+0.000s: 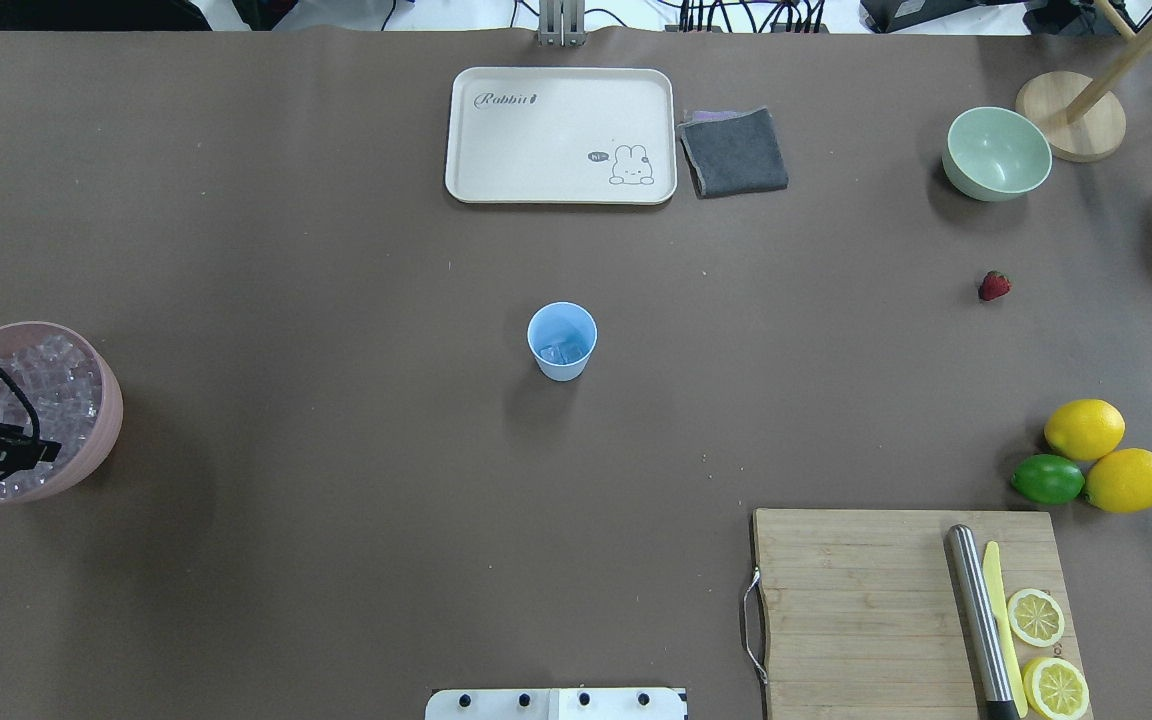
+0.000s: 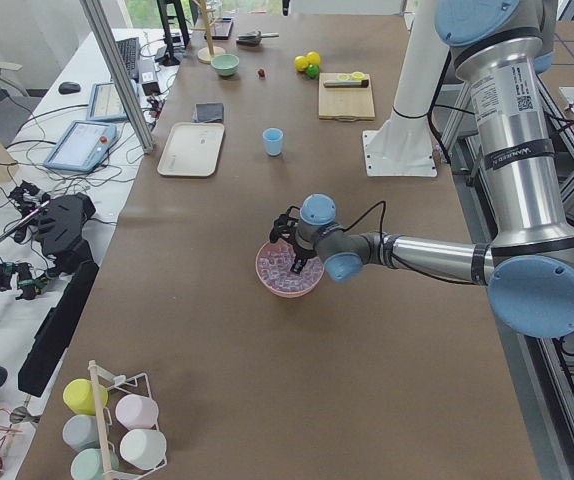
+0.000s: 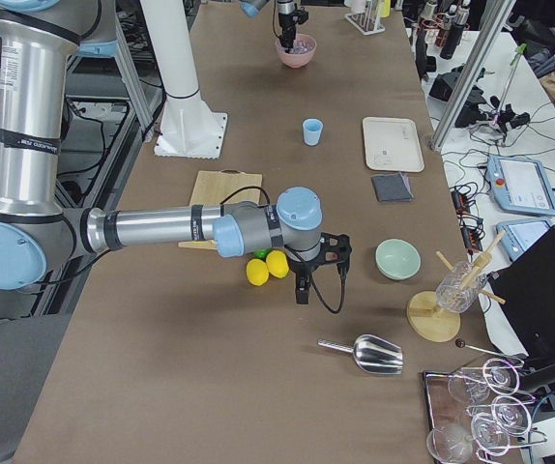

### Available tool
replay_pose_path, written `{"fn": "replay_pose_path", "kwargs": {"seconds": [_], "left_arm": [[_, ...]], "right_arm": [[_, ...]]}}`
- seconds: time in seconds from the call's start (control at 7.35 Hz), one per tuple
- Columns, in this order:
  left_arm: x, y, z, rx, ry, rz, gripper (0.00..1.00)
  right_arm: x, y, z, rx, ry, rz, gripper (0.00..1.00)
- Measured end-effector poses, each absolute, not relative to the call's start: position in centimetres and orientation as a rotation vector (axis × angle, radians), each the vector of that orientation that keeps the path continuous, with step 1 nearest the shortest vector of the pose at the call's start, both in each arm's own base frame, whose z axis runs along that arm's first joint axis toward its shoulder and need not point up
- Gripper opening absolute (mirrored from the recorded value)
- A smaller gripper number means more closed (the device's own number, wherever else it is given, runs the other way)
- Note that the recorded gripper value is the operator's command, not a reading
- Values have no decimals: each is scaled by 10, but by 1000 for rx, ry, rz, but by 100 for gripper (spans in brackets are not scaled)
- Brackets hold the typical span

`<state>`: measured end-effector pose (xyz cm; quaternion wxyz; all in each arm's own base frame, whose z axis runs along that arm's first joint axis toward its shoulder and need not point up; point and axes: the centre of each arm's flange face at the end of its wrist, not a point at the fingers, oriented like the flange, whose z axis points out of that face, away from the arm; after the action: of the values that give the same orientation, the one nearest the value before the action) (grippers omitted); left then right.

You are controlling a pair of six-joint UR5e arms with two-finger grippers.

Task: Put ice and strawberries in cup
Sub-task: 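Lower the left gripper into the bowl and grasp another ice cube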

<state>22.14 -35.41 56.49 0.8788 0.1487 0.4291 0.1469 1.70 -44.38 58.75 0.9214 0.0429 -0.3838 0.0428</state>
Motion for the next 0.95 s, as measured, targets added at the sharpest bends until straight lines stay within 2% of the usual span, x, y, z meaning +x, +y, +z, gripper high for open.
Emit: {"fn": "replay_pose_path", "kwargs": {"seconds": [0.14,0.95], "left_arm": [[221,-354,565,310,894,306,0],[208,-363,549,283,978,308,0]], "right_arm": [[17,-444,587,88,-788,88,100],[17,-443,588,87,-789,89,100]]}}
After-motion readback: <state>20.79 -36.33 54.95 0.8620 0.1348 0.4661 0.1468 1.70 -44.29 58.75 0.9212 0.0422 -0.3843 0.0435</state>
